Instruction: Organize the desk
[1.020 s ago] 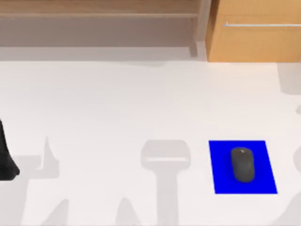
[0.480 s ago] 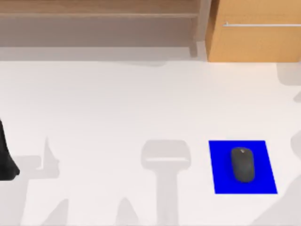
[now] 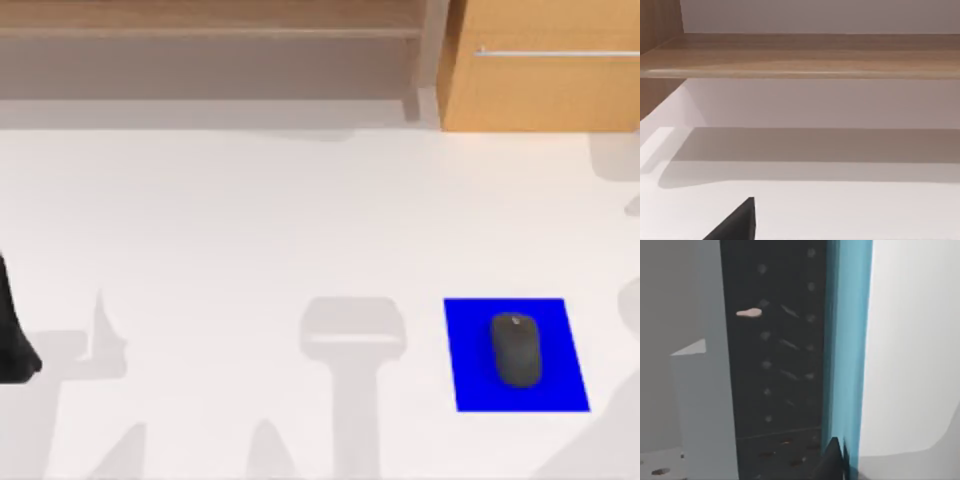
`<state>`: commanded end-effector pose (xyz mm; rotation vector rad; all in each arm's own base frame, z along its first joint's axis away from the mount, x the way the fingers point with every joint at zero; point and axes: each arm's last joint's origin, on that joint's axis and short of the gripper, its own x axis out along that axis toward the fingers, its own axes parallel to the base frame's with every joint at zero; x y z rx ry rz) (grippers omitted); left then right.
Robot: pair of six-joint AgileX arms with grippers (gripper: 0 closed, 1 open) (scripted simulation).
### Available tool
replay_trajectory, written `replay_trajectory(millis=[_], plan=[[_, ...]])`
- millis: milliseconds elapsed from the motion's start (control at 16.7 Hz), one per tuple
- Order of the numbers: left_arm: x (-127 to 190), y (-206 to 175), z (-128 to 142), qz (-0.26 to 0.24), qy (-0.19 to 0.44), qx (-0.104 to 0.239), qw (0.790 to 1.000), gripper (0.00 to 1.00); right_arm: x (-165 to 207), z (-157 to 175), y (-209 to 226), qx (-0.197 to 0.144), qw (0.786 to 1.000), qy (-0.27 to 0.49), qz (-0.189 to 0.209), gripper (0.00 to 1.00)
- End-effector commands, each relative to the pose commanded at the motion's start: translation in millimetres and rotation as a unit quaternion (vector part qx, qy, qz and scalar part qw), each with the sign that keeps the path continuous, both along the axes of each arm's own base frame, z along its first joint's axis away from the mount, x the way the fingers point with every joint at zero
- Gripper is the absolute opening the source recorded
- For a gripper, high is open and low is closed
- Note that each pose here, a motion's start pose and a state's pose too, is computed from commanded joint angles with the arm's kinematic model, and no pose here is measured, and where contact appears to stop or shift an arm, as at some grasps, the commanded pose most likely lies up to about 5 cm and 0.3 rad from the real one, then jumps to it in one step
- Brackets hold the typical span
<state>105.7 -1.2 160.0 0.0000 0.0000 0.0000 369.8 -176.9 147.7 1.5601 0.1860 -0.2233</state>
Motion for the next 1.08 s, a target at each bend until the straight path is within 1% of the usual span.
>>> replay_trajectory(millis=[300,360,900,1080], plan=[[0.0,0.0,0.0,0.0,0.0,0.0,1.0,1.0,0.0,0.0,0.0,0.0,1.0,0.0,0.0,0.98],[0.0,0.0,0.0,0.0,0.0,0.0,1.0,1.0,0.0,0.0,0.0,0.0,1.0,0.0,0.0,1.0],[0.0,0.0,0.0,0.0,0.0,0.0,1.0,1.0,-1.1,0.4,-0.6,0.0,1.0,0.0,-0.001,1.0],[0.0,0.0,0.0,0.0,0.0,0.0,1.0,1.0,-12.1,4.7,0.5,-0.004,1.0,-0.006,0.001,1.0]])
